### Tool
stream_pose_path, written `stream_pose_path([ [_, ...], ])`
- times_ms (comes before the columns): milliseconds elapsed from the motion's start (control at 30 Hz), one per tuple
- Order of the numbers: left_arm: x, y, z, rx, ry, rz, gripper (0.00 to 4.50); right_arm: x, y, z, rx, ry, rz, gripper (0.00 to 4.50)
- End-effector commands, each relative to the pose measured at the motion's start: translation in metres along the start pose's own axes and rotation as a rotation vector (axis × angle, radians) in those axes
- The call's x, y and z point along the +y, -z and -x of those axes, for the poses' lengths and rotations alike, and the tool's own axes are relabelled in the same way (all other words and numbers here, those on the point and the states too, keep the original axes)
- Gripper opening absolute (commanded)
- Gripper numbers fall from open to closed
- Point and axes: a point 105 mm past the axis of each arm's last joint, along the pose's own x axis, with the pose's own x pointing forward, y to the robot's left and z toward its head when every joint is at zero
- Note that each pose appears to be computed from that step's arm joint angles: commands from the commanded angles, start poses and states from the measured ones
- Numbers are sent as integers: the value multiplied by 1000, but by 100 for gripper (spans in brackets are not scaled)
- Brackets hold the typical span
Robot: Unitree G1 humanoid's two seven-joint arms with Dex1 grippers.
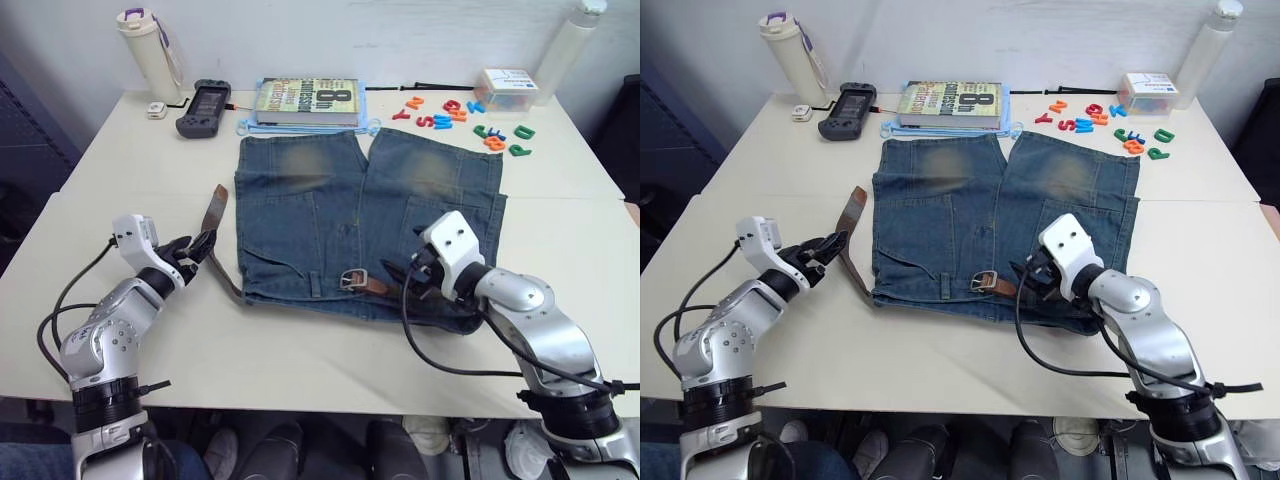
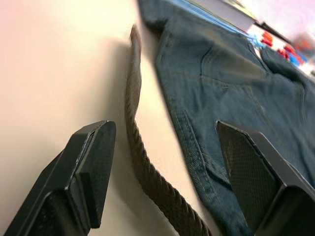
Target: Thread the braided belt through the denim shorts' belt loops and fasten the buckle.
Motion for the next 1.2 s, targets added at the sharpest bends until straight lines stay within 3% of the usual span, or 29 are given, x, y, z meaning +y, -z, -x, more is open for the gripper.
stream_pose_path([
  [33,4,-9,-3,-30,-22,38,358,11,-18,7,-73,-34,43,446],
  [267,27,-18,-21,-60,-186,-14,358,20,-19,9,-70,-57,46,446],
  [500,23,-8,-47,35,-150,-203,358,21,-21,11,-71,-48,39,446],
  [767,43,12,-59,129,-231,-265,358,21,-22,12,-69,-36,31,446],
  [900,44,11,-61,113,-220,-260,245,20,-25,14,-72,-27,32,450],
  [1000,44,9,-61,106,-204,-259,105,19,-26,14,-72,-22,32,450],
  [1067,38,-3,-58,53,-160,-274,29,20,-26,15,-69,-19,30,450],
  [1100,35,-8,-57,33,-145,-286,6,20,-26,15,-68,-19,30,450],
  [1200,18,-39,-45,-111,-79,-455,6,20,-24,15,-59,-12,28,450],
])
